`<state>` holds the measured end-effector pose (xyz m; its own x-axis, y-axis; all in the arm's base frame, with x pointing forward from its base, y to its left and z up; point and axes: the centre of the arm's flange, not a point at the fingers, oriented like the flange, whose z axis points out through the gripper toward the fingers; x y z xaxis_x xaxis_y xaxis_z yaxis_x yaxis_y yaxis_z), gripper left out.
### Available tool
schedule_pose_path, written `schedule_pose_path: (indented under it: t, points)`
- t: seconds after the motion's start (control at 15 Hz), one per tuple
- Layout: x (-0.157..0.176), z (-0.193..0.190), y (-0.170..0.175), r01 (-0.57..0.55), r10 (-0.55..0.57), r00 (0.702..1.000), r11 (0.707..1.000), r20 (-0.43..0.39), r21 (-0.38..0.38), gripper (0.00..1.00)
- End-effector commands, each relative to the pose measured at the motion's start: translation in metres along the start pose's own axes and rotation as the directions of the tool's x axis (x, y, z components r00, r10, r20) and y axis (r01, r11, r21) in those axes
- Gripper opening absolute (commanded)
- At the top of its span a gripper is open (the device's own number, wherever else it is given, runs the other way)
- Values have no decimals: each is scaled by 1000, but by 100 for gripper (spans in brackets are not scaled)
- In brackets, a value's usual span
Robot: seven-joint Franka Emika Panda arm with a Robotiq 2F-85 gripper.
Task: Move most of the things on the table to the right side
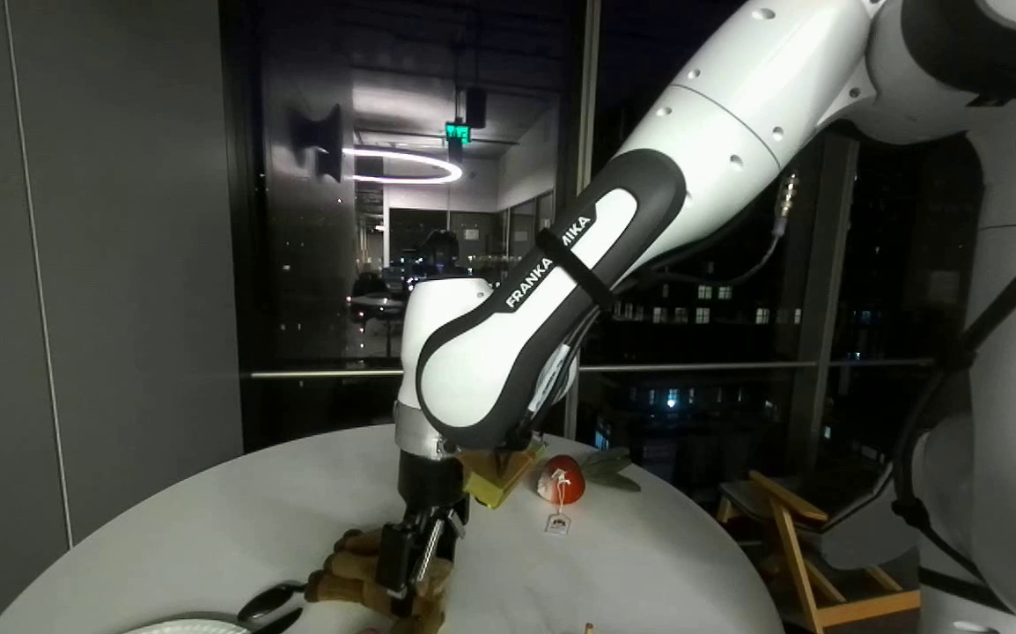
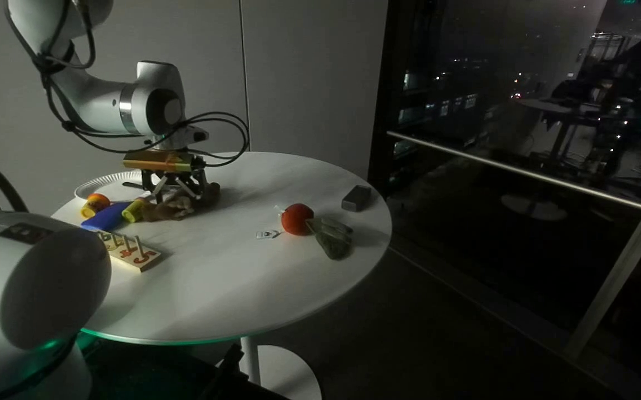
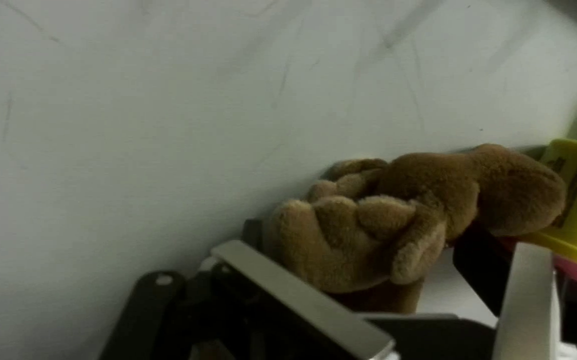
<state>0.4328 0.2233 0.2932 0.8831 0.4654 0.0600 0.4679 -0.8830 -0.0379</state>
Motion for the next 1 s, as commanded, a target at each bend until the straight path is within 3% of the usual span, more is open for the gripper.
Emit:
schedule_pose_path:
  t: [0.0, 0.2, 0.47, 0.73, 0.93]
  points:
    - [8, 3, 16, -14, 14, 1000, 999, 8, 34, 68]
    - [4, 0, 24, -30, 31, 999, 997, -11, 72, 41]
    - [3, -2, 31, -62, 64, 998, 993, -20, 99, 12]
    - [-11, -32, 39, -131, 135, 986, 990, -102, 50, 10]
    - [-34, -60, 54, -225, 232, 949, 973, -214, 58, 10]
